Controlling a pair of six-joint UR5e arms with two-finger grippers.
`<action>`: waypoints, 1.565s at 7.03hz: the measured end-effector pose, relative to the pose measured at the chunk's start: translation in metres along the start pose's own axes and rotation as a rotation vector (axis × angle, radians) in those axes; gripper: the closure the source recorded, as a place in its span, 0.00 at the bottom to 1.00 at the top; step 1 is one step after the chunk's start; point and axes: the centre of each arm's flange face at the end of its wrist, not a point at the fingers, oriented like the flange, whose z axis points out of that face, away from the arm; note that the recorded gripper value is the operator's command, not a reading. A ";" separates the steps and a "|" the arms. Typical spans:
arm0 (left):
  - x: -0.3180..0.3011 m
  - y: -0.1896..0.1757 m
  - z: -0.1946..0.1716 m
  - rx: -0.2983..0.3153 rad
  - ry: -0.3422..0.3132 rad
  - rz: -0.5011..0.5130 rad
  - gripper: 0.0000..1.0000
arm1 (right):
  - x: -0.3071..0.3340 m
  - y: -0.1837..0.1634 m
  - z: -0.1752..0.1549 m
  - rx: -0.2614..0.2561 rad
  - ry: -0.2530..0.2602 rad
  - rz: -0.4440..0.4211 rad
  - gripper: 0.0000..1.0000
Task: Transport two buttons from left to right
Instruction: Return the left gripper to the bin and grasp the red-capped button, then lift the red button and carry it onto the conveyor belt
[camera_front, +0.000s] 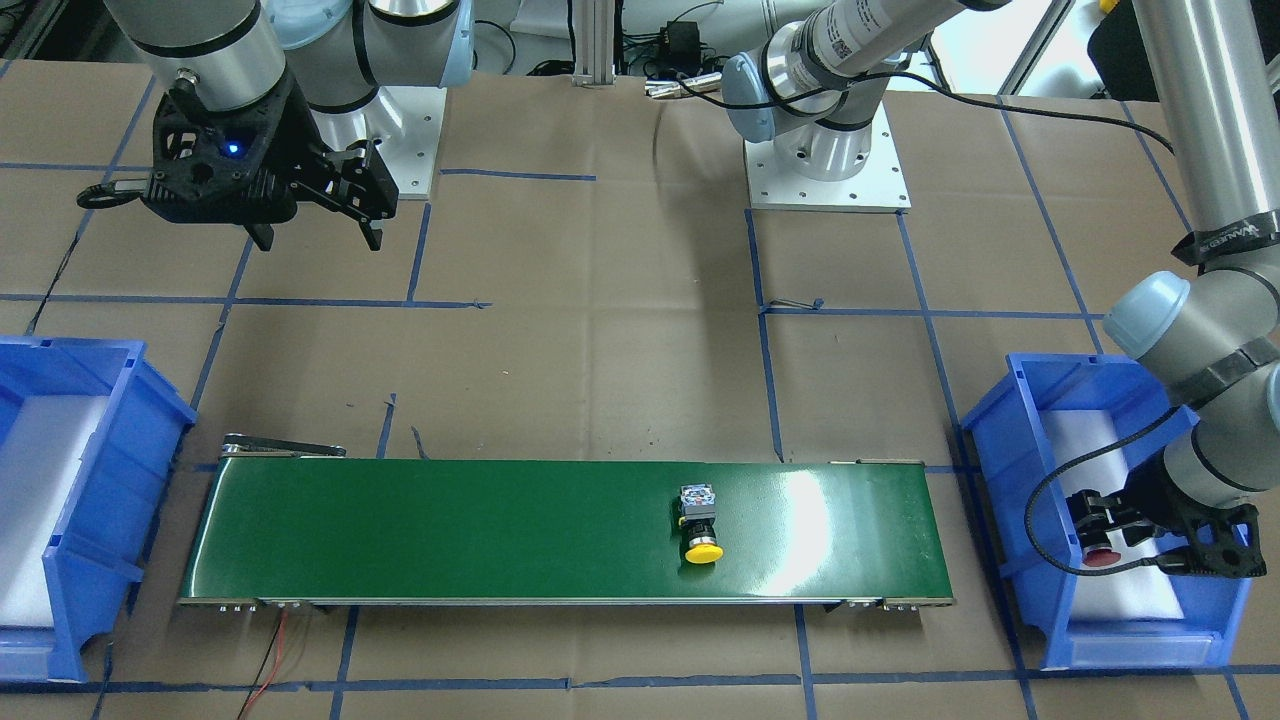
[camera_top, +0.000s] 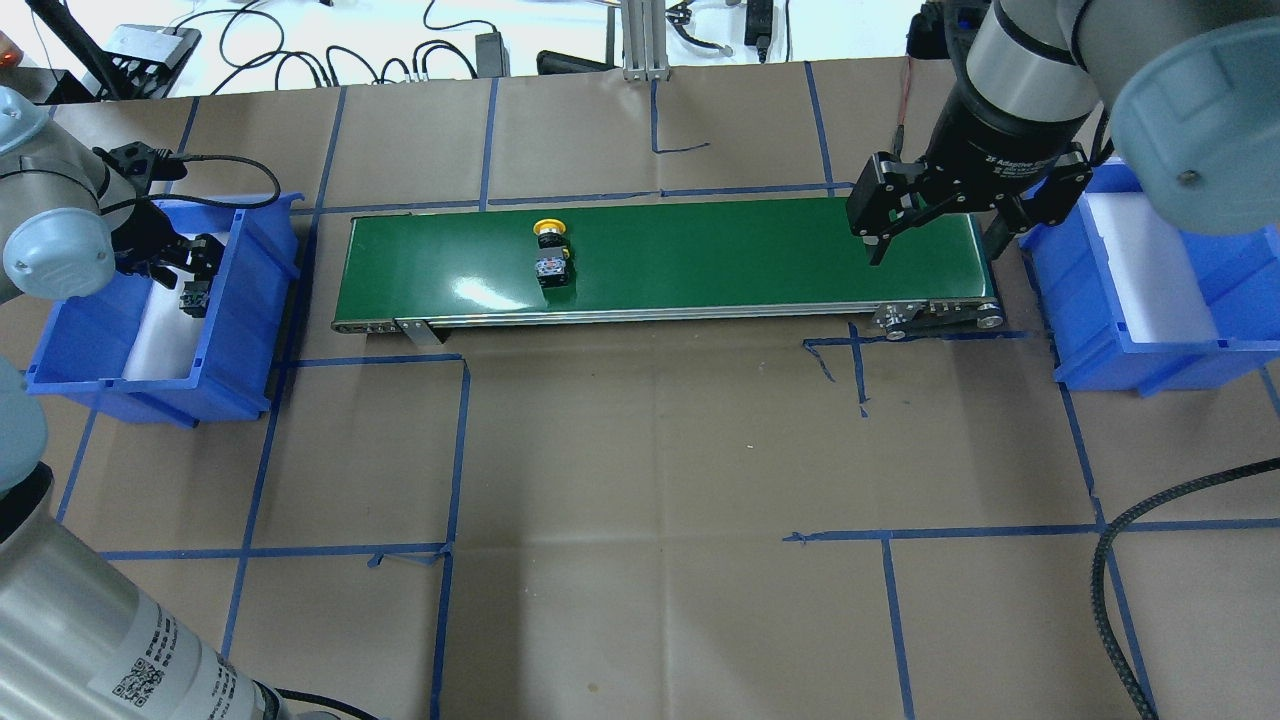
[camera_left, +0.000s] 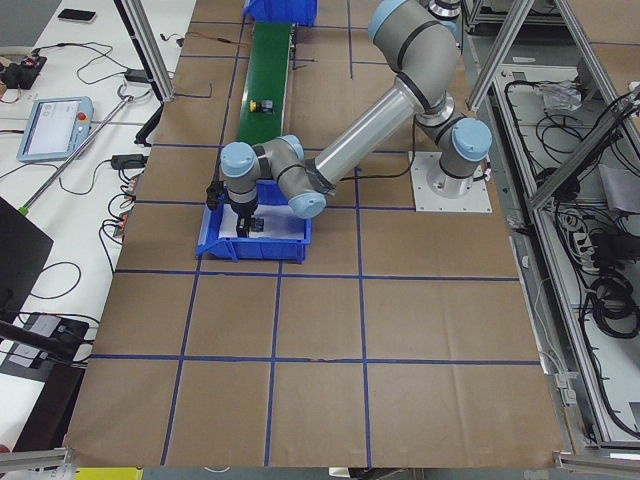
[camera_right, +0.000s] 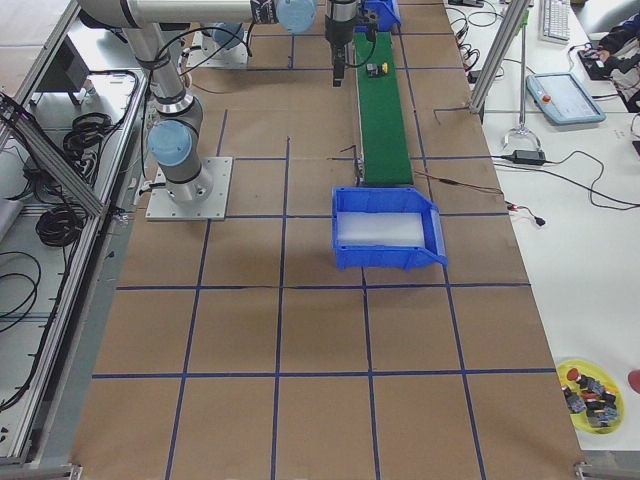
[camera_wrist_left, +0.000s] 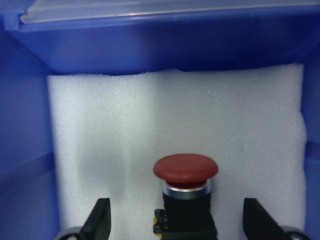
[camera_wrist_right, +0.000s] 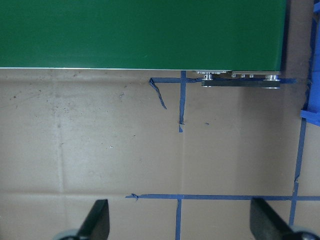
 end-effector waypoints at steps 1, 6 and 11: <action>-0.002 -0.001 -0.001 0.002 -0.001 -0.001 0.94 | 0.000 0.000 0.000 0.000 0.000 0.000 0.00; -0.012 -0.020 -0.105 -0.007 0.004 0.006 0.94 | 0.000 0.001 -0.002 0.004 0.001 0.000 0.00; 0.071 -0.022 -0.181 -0.093 0.039 -0.049 0.94 | 0.000 0.001 -0.002 0.003 0.001 0.000 0.00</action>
